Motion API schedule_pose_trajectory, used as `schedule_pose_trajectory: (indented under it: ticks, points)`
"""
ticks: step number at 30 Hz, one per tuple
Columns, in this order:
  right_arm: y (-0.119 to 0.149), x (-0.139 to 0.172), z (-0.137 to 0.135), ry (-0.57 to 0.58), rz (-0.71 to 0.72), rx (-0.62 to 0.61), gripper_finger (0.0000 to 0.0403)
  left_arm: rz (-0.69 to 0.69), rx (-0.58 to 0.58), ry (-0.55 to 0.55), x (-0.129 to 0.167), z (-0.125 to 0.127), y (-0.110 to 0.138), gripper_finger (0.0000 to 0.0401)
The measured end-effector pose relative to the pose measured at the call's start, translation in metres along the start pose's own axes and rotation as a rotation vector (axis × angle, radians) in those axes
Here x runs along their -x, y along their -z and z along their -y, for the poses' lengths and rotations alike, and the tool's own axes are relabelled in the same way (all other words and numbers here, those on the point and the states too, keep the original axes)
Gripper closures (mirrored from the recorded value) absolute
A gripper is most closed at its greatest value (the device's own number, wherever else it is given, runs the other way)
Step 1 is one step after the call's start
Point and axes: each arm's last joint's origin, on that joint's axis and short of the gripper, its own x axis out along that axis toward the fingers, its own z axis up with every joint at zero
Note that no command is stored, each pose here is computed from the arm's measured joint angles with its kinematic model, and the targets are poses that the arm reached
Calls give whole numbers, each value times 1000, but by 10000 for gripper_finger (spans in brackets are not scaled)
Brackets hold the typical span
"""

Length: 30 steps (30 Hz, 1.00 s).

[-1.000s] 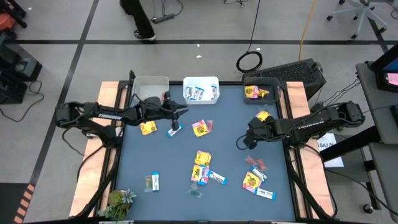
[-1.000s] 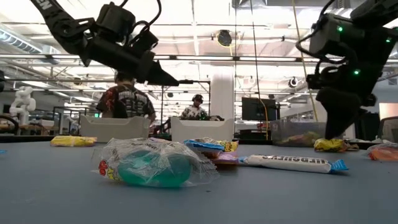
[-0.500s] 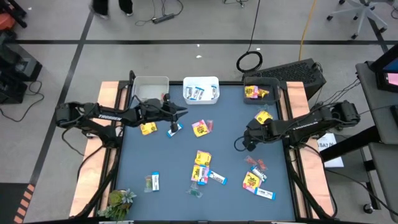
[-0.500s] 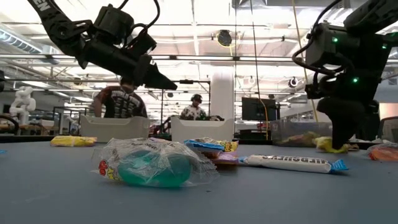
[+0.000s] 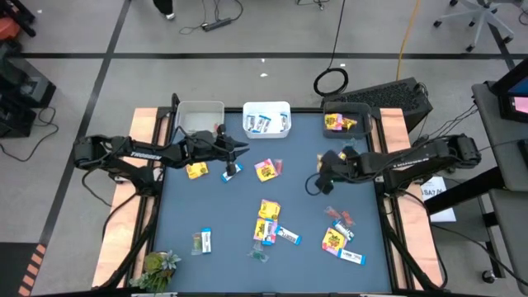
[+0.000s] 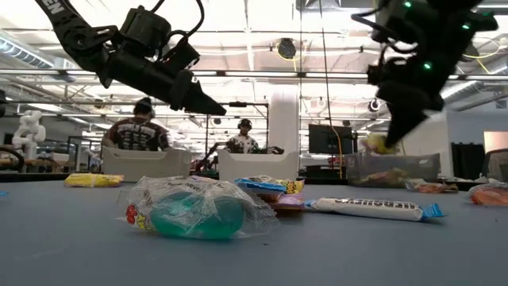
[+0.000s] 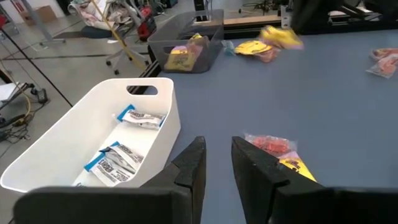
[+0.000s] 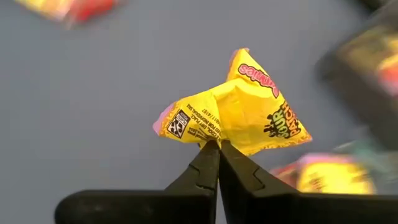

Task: Sort candy
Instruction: Put the yellow candy into the black bin

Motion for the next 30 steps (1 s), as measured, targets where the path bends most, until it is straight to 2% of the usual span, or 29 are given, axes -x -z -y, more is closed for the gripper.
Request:
schedule_pose_trajectory:
  ticks: [6,13,17,21,30]
  points:
    - [-35,1,26,181,88,-84,401,1,19,4,0,0,0,318]
    - [-66,-19,87,325,70,-235,402,0,21,4,0,0,0,318]
    - [-76,-37,125,298,31,-300,402,0,21,4,0,0,0,318]
    - [-80,-58,151,241,-11,-338,402,4,25,4,0,0,0,318]
    - [-70,-98,173,298,-158,-366,376,4,26,4,0,0,0,318]
